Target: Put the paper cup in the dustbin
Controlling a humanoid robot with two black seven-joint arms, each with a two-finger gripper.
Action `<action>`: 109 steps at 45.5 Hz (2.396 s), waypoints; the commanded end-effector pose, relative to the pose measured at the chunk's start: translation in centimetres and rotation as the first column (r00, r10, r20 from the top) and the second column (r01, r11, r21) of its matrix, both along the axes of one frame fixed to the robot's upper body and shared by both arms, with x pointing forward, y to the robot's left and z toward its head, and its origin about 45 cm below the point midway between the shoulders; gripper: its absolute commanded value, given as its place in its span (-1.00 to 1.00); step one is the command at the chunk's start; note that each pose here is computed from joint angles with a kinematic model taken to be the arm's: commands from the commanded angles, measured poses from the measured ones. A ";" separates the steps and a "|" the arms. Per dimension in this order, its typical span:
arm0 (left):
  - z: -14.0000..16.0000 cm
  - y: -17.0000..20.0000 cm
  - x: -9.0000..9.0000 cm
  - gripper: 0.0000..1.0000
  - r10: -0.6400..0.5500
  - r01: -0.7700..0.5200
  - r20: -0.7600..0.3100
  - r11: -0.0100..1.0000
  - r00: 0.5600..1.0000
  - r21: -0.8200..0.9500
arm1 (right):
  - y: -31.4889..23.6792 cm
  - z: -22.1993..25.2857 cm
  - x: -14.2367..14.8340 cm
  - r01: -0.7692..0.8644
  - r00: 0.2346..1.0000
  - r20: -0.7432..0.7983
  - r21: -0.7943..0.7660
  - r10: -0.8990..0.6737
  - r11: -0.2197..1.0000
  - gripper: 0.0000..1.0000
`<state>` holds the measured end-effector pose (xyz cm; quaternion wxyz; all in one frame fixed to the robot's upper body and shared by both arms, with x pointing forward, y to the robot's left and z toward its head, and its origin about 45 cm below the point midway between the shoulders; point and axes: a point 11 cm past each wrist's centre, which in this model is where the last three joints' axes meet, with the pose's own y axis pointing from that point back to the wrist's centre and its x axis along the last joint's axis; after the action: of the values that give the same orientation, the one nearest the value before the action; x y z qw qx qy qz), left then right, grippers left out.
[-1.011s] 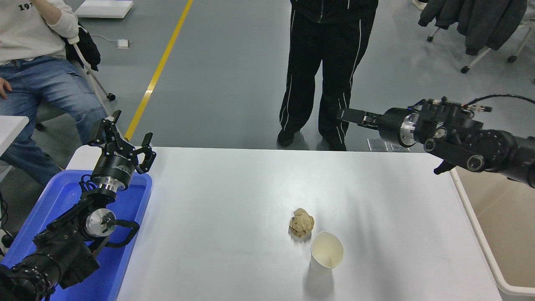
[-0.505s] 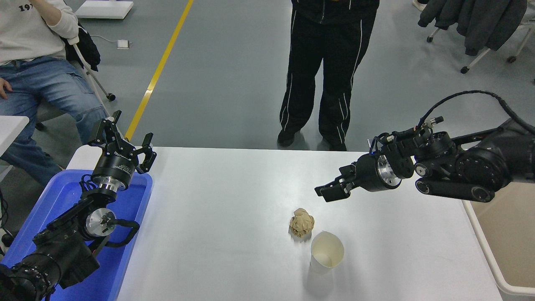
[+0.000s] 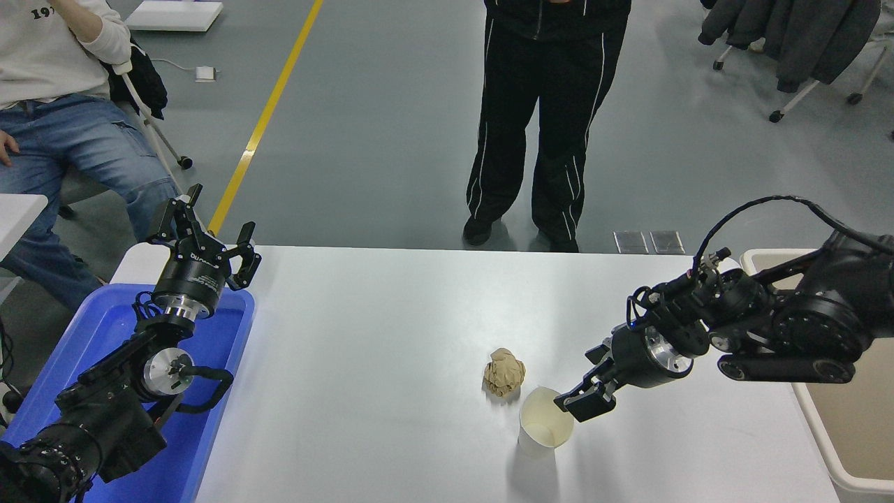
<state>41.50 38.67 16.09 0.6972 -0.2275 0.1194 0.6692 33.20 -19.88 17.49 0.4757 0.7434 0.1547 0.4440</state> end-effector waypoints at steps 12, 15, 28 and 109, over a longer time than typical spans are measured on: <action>0.0 0.0 0.0 1.00 0.000 0.000 0.000 1.000 1.000 0.000 | 0.1 -1.9 0.6 0.213 0.976 -0.074 0.094 -0.207 0.972 0.99; 0.0 0.0 0.0 1.00 0.000 0.000 0.000 1.000 1.000 0.000 | 0.0 -2.6 0.8 0.221 0.974 -0.070 0.086 -0.215 0.972 0.99; 0.0 0.0 0.0 1.00 0.001 -0.001 0.000 1.000 1.000 0.000 | -0.6 -4.6 0.3 0.234 0.970 -0.084 0.072 -0.228 0.970 0.99; 0.0 0.0 0.0 1.00 0.000 0.000 0.000 1.000 1.000 0.000 | -0.6 4.8 4.3 0.326 0.944 -0.090 0.383 -0.316 0.864 -1.00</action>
<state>41.50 38.68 16.10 0.6972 -0.2277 0.1194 0.6692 35.94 -20.69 17.46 0.4331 0.8186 -0.0067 0.3773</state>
